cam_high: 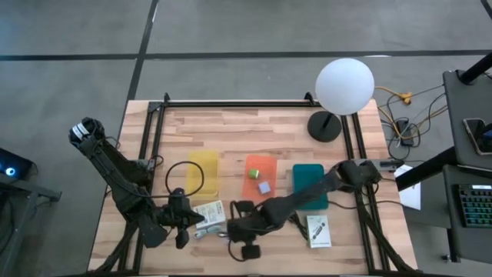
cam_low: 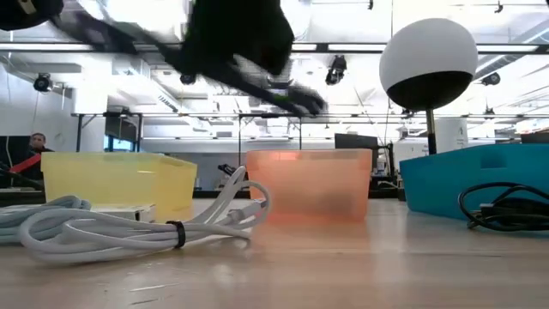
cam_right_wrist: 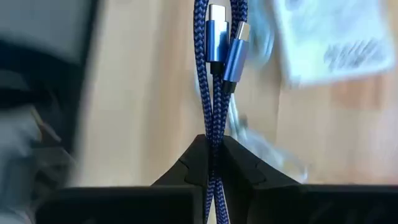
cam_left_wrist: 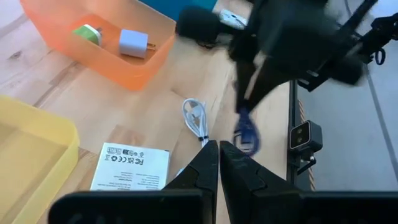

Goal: Pick and place items into bin
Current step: Put the purple charger cable into the yellow bin

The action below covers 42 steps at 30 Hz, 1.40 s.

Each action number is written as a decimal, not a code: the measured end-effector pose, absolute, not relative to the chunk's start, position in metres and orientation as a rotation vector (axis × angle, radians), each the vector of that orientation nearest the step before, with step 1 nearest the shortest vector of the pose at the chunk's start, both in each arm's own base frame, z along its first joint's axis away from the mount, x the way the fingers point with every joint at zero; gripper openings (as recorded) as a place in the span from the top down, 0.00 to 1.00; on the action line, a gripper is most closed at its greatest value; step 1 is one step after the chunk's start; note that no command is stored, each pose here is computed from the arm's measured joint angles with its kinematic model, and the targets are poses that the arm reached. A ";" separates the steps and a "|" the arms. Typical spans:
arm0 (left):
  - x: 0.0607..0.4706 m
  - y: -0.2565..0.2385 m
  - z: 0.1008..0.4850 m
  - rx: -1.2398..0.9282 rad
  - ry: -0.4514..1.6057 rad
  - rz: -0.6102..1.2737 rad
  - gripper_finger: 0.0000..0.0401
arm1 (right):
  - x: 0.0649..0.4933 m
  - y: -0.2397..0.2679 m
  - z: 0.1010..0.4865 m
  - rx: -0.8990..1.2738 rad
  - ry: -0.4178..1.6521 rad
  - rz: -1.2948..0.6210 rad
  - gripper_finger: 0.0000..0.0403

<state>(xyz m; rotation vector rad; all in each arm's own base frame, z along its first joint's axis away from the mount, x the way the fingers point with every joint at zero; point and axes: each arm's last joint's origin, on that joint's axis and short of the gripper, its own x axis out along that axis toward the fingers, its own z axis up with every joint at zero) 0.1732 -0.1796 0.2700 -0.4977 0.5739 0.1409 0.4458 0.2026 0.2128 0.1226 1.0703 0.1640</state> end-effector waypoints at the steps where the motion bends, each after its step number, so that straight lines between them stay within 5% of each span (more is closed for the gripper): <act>1: 0.172 -0.179 0.271 -0.496 0.574 0.143 1.00 | 0.447 0.202 0.221 0.174 1.024 0.134 0.96; 13: 0.150 -0.158 0.300 -0.428 0.525 0.171 1.00 | 0.477 0.142 0.266 0.599 0.555 -0.361 0.97; 19: 0.136 -0.143 0.303 -0.451 0.507 0.205 1.00 | 0.496 0.106 0.285 0.686 0.349 -0.360 0.97; 42: 0.129 -0.138 0.290 -0.570 0.539 0.304 0.96 | 0.507 0.065 0.290 0.745 0.281 -0.358 0.97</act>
